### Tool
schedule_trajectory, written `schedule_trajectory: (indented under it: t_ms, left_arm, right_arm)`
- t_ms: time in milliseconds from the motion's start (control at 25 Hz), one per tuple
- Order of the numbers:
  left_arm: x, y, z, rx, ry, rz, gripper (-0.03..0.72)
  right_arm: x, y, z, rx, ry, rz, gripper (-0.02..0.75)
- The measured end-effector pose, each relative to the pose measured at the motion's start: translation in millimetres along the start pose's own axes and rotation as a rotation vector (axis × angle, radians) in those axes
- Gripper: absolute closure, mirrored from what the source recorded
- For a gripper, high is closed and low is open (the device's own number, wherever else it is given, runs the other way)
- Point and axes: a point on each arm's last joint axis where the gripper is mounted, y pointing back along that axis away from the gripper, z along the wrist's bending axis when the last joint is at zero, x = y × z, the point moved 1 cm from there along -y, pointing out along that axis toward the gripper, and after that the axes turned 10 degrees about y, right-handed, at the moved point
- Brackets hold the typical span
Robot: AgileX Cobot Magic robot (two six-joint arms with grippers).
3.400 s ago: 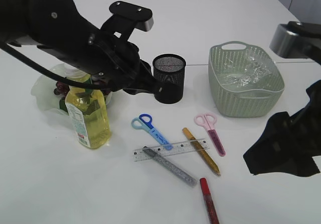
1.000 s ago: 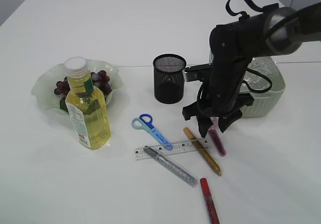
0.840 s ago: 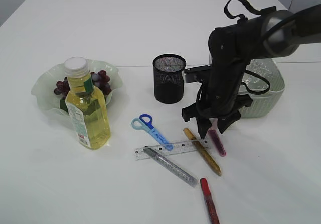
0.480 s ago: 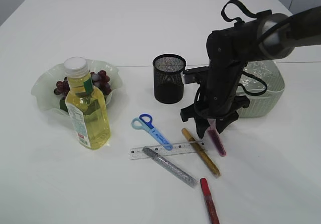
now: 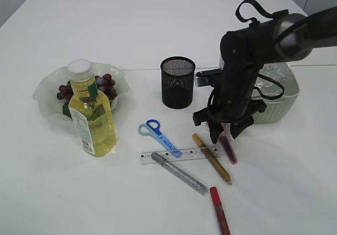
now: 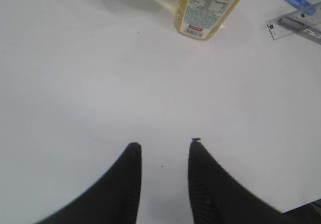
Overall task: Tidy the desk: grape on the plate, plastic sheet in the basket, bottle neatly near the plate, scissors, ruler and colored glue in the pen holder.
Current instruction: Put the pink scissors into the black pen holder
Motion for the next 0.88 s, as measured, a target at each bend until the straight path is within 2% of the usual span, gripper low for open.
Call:
schedule_trajectory:
  t_ms: [400,480,680,880]
  left_arm:
    - [0,0,0.0,0.0,0.0,0.0,0.447]
    - [0,0,0.0,0.0,0.0,0.0,0.447]
    - [0,0,0.0,0.0,0.0,0.0,0.447]
    - [0,0,0.0,0.0,0.0,0.0,0.447]
  right_arm:
    - [1,-11,-1,-0.001,-0.001,0.027,0.363]
    - [1,-11,-1,-0.001,-0.001,0.027,0.401]
    - [1,-11,-1,-0.001,-0.001,0.027,0.574]
    - [1,-11,-1,-0.001,0.012,0.027,0.603]
